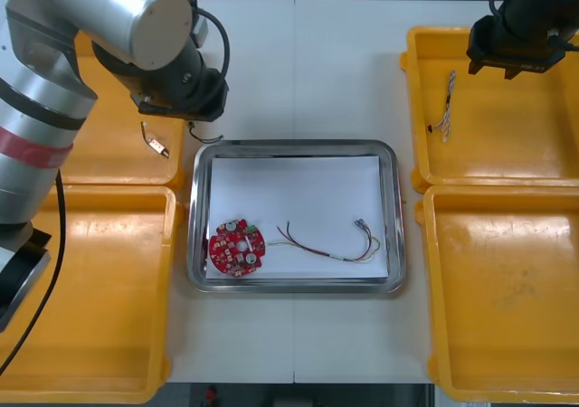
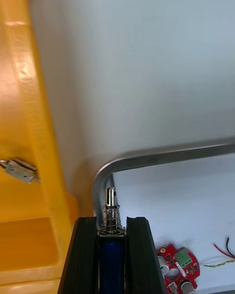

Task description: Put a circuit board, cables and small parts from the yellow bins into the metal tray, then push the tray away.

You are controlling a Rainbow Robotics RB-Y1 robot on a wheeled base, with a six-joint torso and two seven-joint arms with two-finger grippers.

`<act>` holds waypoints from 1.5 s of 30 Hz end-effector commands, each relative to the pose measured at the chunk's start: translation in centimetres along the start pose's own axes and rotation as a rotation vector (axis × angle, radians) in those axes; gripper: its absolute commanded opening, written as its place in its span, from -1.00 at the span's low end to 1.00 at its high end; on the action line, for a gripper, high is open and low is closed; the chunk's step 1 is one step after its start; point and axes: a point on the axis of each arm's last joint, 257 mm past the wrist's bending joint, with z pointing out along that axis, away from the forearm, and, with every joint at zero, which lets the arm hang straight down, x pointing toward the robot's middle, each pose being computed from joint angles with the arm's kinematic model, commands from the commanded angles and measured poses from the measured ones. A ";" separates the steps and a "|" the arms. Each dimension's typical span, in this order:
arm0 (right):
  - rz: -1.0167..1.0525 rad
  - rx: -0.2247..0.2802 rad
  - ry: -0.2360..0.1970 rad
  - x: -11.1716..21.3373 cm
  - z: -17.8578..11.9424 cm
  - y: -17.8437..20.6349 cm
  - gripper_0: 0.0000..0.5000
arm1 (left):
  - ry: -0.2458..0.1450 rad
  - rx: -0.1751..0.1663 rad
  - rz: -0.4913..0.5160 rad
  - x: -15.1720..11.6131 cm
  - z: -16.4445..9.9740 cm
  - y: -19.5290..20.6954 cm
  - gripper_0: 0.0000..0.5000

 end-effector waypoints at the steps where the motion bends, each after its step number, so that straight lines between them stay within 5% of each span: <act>1: 0.090 -0.086 -0.053 -2.3 -0.5 2.4 1.00 | 0.021 0.027 -0.049 1.8 2.3 -3.1 -1.00; 13: 0.151 -0.125 -0.110 -3.4 3.6 3.4 1.00 | 0.067 -0.015 0.029 5.1 7.9 -4.7 -1.00; 24: 0.191 -0.124 -0.099 -2.1 7.8 3.1 1.00 | 0.068 -0.025 0.051 7.1 9.9 -4.8 -0.96; 25: 0.193 -0.127 -0.096 -2.0 7.9 3.2 1.00 | 0.069 -0.024 0.050 7.1 9.9 -4.9 -0.72; 26: 0.197 -0.126 -0.093 -1.8 8.1 3.2 1.00 | 0.068 -0.024 0.050 7.1 9.9 -4.9 -0.27; 27: 0.201 -0.125 -0.086 -1.6 8.3 3.2 1.00 | 0.064 -0.021 0.047 7.0 9.8 -5.0 0.39; 29: 0.204 -0.125 -0.077 -1.2 8.7 3.4 1.00 | 0.058 -0.017 0.046 6.9 9.7 -5.2 1.00; 39: 0.197 -0.109 -0.039 1.0 10.5 3.0 1.00 | 0.040 0.000 0.029 6.5 8.6 -6.0 1.00; 40: 0.194 -0.106 -0.038 1.1 10.6 2.9 0.53 | 0.036 0.005 0.024 6.4 8.3 -6.1 1.00; 41: 0.195 -0.102 -0.035 1.3 10.8 2.6 -0.16 | 0.030 0.006 0.018 6.1 7.8 -6.1 1.00; 45: 0.182 -0.092 -0.027 1.8 11.2 2.5 -0.95 | 0.020 0.015 -0.002 5.6 6.2 -6.2 1.00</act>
